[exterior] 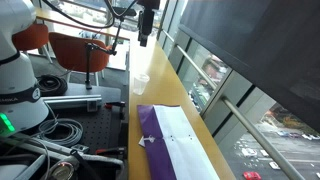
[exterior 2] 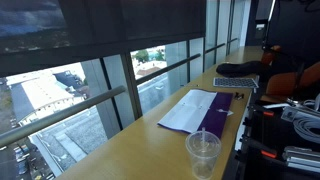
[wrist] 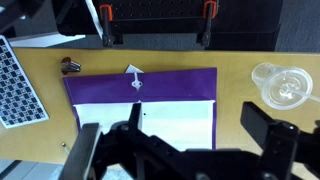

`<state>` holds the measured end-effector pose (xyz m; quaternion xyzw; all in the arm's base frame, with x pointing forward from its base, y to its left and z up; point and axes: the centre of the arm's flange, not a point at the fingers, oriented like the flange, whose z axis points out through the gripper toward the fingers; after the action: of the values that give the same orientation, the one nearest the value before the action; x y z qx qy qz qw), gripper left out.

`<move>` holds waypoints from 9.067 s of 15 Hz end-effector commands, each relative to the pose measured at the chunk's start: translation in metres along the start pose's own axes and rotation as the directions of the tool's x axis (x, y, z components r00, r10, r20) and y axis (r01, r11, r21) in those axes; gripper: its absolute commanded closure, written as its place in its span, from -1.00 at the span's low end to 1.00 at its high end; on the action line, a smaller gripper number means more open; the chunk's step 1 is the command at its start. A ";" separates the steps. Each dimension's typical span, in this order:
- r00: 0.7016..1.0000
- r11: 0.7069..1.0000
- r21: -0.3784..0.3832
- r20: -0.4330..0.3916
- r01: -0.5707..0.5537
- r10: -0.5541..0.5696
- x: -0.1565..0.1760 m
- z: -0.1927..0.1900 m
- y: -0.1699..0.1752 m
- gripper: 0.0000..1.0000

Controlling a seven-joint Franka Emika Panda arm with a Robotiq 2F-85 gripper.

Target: Close the book

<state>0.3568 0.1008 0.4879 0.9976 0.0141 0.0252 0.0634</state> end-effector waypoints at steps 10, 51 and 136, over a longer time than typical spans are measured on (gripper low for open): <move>1.000 1.000 0.001 -0.003 0.000 0.000 0.000 -0.002 0.000 -1.00; 0.989 0.976 0.156 0.019 -0.150 0.149 0.276 0.307 0.343 -1.00; 0.940 0.936 -0.111 -0.031 0.334 -0.339 0.277 0.150 0.314 1.00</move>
<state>0.6684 -0.2442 0.3892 0.9827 0.1604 0.0182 0.0908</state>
